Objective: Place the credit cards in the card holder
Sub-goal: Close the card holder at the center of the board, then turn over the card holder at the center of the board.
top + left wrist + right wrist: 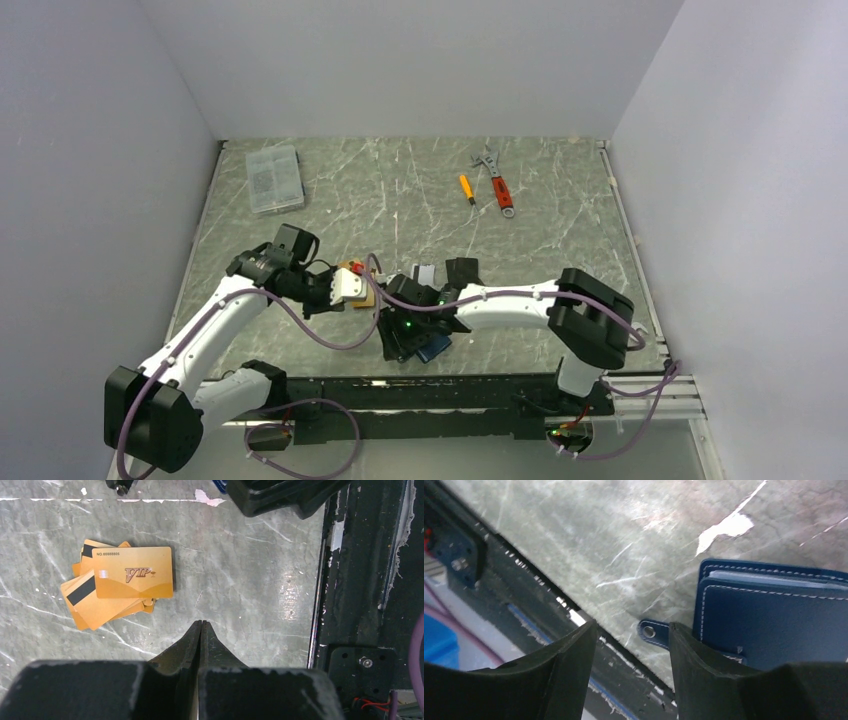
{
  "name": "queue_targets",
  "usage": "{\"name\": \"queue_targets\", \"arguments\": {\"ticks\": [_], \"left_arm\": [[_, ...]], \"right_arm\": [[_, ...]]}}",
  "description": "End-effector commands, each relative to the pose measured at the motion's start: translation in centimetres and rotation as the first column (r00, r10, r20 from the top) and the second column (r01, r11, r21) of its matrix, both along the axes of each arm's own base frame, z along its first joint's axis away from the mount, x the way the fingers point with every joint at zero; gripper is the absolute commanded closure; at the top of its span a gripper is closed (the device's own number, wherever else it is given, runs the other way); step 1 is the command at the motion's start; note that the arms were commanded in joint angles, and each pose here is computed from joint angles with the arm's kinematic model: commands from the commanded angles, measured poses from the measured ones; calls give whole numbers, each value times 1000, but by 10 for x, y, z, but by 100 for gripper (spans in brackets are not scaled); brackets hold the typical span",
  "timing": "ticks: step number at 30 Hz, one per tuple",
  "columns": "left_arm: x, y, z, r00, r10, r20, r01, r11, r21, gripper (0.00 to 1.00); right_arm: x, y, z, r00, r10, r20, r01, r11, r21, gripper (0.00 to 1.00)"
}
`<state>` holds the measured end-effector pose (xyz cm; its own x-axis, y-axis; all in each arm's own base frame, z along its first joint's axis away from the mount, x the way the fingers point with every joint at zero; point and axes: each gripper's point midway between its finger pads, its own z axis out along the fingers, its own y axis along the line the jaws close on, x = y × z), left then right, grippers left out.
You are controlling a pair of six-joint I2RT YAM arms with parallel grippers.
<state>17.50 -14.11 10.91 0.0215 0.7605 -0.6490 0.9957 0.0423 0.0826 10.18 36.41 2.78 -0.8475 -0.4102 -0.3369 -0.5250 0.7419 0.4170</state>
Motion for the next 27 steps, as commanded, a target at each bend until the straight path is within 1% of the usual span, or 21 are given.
{"name": "queue_targets", "arguments": {"ticks": [1, 4, 7, 9, 11, 13, 16, 18, 21, 24, 27], "left_arm": [[0, -4, 9, 1000, -24, 6, 24, 999, -28, 94], [3, -6, 14, 1000, -22, 10, 22, 999, -31, 94], [5, -7, 18, 1000, -20, 14, 21, 999, -34, 94], [6, -8, 18, 1000, -19, 13, 19, 999, -38, 93], [7, -12, 21, 1000, -23, 10, 24, 998, -58, 93], [8, -18, 25, 999, -33, 8, 34, 996, -86, 93], [7, -26, 27, 998, -62, 2, 62, 993, -99, 93], [6, -33, 25, 996, -85, 0, 84, 992, -93, 93], [1, -47, 22, 993, -120, 4, 120, 989, -85, 94], [-2, -66, 25, 988, -150, 31, 153, 983, -104, 94], [-5, -82, 29, 981, -192, 18, 193, 975, -106, 94]], "right_arm": [[1, 8, 43, 999, 48, 22, -51, 989, 136, 41], [5, 6, 74, 997, 62, 35, -68, 973, 221, 38], [5, 4, 113, 996, 83, 35, -90, 931, 353, 36], [12, -2, 133, 997, 57, 59, -75, 917, 392, 36], [19, -12, 139, 997, 22, 73, -50, 912, 406, 37], [31, -33, 127, 997, -57, 55, 31, 920, 391, 42], [54, -66, 104, 975, -219, 23, 194, 904, 380, 54], [58, -81, 84, 961, -275, 25, 252, 911, 327, 54], [59, -92, 53, 953, -304, 15, 293, 929, 226, 54], [53, -89, 34, 956, -294, -8, 290, 938, 188, 57], [47, -85, 23, 957, -291, 5, 287, 947, 145, 60]]}}
